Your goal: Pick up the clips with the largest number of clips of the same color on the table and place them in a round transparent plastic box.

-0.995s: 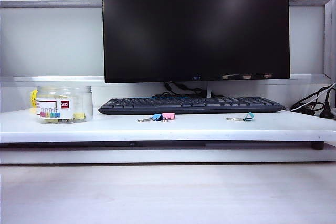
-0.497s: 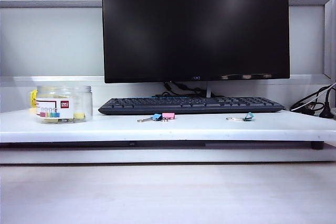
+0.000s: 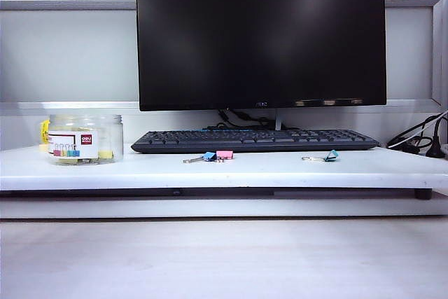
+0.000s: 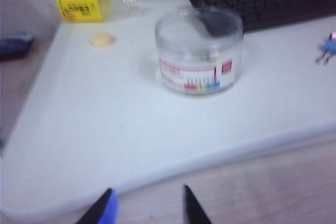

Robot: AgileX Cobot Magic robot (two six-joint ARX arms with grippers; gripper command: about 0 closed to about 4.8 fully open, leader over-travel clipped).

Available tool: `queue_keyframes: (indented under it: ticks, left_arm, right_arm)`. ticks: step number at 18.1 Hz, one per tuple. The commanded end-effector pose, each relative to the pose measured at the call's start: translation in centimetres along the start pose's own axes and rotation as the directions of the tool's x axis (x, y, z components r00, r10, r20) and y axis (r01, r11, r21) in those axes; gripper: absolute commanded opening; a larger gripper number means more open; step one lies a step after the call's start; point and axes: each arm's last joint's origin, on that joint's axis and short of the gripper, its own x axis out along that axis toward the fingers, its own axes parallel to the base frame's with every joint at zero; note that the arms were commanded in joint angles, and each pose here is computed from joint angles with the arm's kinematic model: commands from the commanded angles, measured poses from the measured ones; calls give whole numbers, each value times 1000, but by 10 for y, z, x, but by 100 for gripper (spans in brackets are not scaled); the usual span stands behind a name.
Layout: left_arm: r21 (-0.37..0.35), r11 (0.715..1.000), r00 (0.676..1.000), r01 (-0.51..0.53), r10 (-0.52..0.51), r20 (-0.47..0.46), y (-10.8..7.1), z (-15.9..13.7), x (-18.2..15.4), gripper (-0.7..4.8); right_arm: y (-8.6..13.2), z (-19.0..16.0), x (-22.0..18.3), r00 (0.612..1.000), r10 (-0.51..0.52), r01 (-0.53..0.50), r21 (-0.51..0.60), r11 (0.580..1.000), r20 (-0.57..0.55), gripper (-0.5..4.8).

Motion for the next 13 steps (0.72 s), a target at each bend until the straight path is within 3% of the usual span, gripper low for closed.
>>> queue_keyframes:
  ticks: [1, 13]
  left_arm:
    - [-5, 1000, 1000, 5, -5, -12, -2, -13, 6, 175]
    - [-4, 1000, 999, 10, -10, -35, -2, -20, 9, 175]
  right_arm:
    - [1, -6, 5, 1000, -3, 3, 4, 1000, -11, 107]
    - [2, -13, 11, 999, -4, 4, -1, 1000, -32, 108]
